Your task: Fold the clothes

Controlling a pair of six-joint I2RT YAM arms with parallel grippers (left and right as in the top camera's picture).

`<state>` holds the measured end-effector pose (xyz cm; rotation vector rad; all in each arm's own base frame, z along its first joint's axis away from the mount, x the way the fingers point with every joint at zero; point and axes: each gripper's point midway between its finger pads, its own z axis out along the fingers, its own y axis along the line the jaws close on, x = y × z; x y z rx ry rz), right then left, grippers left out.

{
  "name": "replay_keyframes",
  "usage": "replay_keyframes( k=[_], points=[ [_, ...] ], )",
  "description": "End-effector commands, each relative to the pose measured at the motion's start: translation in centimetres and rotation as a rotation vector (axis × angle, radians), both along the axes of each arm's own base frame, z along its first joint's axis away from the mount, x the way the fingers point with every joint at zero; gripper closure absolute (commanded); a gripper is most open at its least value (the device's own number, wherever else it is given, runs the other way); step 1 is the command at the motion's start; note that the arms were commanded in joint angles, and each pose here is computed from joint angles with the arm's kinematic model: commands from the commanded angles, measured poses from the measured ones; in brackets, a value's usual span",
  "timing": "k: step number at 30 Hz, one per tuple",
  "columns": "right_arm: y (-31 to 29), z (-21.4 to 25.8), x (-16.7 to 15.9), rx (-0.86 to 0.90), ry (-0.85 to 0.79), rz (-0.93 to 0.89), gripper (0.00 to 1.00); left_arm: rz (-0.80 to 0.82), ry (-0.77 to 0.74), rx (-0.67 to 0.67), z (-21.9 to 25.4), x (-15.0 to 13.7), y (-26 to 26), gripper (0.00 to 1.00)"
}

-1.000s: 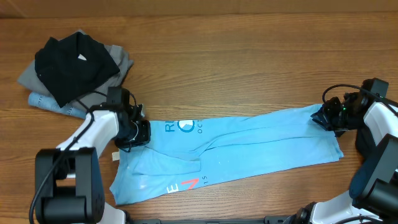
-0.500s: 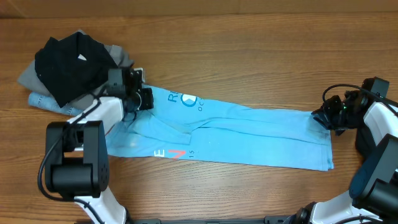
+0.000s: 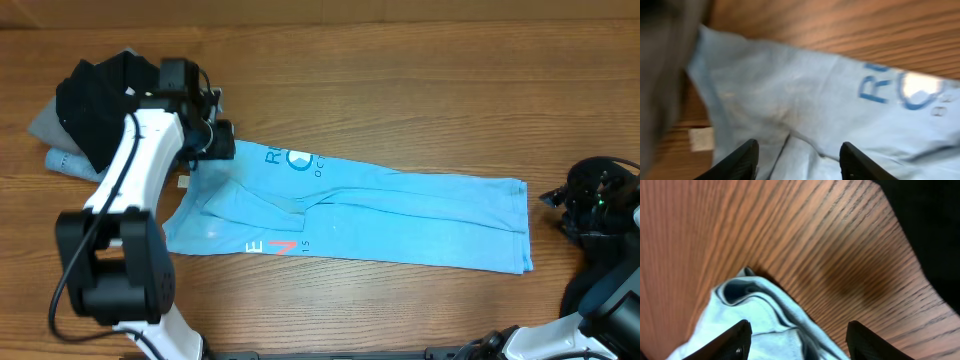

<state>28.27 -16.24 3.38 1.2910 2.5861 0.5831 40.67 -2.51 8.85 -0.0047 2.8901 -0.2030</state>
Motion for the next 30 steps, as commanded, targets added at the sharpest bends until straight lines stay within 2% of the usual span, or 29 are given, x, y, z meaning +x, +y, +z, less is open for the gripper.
replay_keyframes(
  k=[1, 4, 8, 12, 14, 17, 21, 23, 24, 26, 27, 28, 30],
  points=[
    [-0.2, -1.4, -0.2, -0.020, 0.016, 0.105, 0.36, -0.007, -0.178, 0.016, 8.0, 1.1, 0.4, 0.39],
    [1.1, -2.8, -0.4, 0.008, 0.046, 0.185, 0.37, -0.006, -0.219, 0.019, 10.0, 0.8, 0.5, 0.32],
    [3.9, -5.5, -2.1, 0.095, 0.154, 0.295, 0.35, -0.008, -0.213, 0.020, 10.2, 0.3, 0.5, 0.31],
    [5.6, -7.8, -3.7, 0.195, 0.243, 0.305, 0.45, -0.014, -0.203, 0.041, 10.0, 0.1, 0.8, 0.32],
    [6.2, -8.0, -3.7, 0.233, 0.239, 0.301, 0.48, -0.004, -0.201, 0.070, 10.0, 0.1, 1.3, 0.32],
    [7.3, -7.2, -2.8, 0.289, 0.151, 0.340, 0.49, 0.001, -0.200, 0.084, 9.9, 0.1, 1.6, 0.32],
    [7.9, -7.1, -2.6, 0.298, 0.142, 0.363, 0.53, 0.001, -0.205, 0.084, 10.0, 0.2, 1.6, 0.32],
    [8.5, -7.0, -2.4, 0.299, 0.142, 0.384, 0.57, 0.001, -0.202, 0.084, 9.9, 0.1, 1.6, 0.32],
    [8.7, -7.1, -2.4, 0.291, 0.151, 0.399, 0.65, 0.001, -0.201, 0.084, 9.9, 0.1, 1.6, 0.32],
    [8.7, -7.3, -2.6, 0.271, 0.175, 0.413, 0.73, 0.001, -0.201, 0.084, 9.9, 0.1, 1.6, 0.32],
    [8.6, -7.4, -2.7, 0.264, 0.184, 0.413, 0.80, 0.001, -0.201, 0.084, 9.9, 0.1, 1.6, 0.32],
    [8.6, -7.4, -2.6, 0.265, 0.187, 0.405, 0.92, 0.001, -0.201, 0.084, 9.9, 0.1, 1.6, 0.32],
    [8.0, -7.3, -2.5, 0.255, 0.205, 0.372, 0.96, -0.003, -0.199, 0.086, 9.9, 0.1, 1.6, 0.32]
  ],
)
